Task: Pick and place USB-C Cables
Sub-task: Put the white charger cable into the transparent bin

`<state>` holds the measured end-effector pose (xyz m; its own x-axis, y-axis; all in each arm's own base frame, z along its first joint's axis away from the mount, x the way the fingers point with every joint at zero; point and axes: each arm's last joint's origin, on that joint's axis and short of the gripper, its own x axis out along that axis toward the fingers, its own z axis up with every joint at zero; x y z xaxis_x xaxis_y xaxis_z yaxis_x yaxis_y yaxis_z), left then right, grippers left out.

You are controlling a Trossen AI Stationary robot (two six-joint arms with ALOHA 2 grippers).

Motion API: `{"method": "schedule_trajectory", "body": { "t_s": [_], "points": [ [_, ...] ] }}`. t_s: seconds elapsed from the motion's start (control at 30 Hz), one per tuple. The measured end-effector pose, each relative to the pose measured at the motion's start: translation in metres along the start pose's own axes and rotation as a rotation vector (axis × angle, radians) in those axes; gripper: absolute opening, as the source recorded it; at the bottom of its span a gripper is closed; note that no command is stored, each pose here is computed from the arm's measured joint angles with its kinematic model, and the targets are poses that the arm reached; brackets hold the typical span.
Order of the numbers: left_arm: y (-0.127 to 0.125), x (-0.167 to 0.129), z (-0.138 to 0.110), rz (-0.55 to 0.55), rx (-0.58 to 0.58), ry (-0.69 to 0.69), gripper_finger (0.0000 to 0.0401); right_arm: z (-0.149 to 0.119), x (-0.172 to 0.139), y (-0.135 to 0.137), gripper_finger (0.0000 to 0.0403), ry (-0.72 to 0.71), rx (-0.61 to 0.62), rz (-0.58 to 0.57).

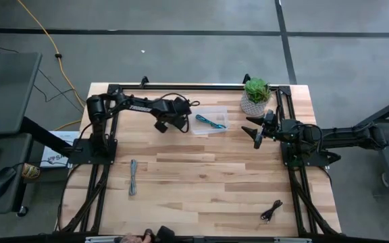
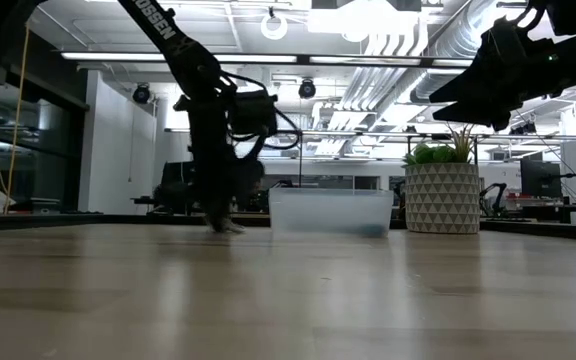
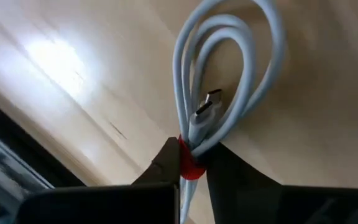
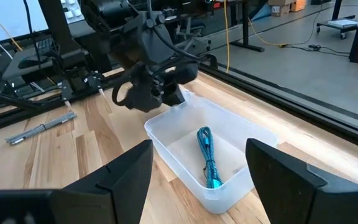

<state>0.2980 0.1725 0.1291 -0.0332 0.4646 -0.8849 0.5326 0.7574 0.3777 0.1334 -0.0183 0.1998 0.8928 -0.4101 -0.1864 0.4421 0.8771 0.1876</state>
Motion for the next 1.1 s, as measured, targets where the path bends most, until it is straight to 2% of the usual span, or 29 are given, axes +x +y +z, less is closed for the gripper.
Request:
{"method": "schedule_trajectory", "body": {
  "t_s": [0.07, 0.17, 0.23, 0.3, 0.37, 0.43, 0.53, 0.63, 0.8, 1.0, 1.1],
  "points": [
    [0.0, -0.01, -0.008, 0.004, -0.024, 0.03, 0.0008, 0.0, 0.0, 0.0, 0.025, 0.0, 0.0, 0.0],
    [0.007, -0.036, -0.032, 0.048, -0.134, 0.053, 0.0006, 0.0, 0.0, 0.0, 0.025, 0.0, -0.002, 0.0],
    [0.015, -0.051, -0.049, 0.108, -0.244, 0.054, 0.0006, 0.0, 0.0, 0.0, 0.025, -0.001, -0.002, 0.001],
    [0.022, -0.072, -0.066, 0.179, -0.397, -0.005, 0.0005, 0.0, 0.0, 0.0, 0.025, -0.001, -0.007, -0.002],
    [0.029, -0.094, -0.082, 0.228, -0.588, -0.16, 0.0003, 0.0, 0.0, 0.0, 0.025, -0.004, -0.028, -0.013],
    [0.034, -0.111, -0.093, 0.216, -0.774, -0.373, 0.0002, 0.0, 0.0, -0.001, 0.025, -0.008, -0.07, -0.034],
    [0.036, -0.13, -0.101, 0.184, -0.953, -0.737, 0.0002, 0.0, 0.0, -0.002, 0.025, -0.012, -0.112, -0.057],
    [0.026, -0.134, -0.091, 0.174, -1.005, -1.015, 0.0001, 0.0, 0.0, -0.002, 0.025, -0.012, -0.108, -0.057],
    [-0.006, -0.118, -0.058, 0.137, -1.06, -1.304, 0.0, 0.0, 0.0, -0.001, 0.025, -0.009, -0.109, -0.047],
    [-0.044, -0.112, -0.027, 0.078, -1.057, -1.558, 0.0, 0.0, 0.0, 0.0, 0.025, 0.0, -0.108, 0.0],
    [-0.047, -0.115, -0.023, 0.108, -1.069, -1.588, 0.0, 0.0, 0.0, 0.002, 0.025, 0.014, -0.108, 0.069]
  ]
}}
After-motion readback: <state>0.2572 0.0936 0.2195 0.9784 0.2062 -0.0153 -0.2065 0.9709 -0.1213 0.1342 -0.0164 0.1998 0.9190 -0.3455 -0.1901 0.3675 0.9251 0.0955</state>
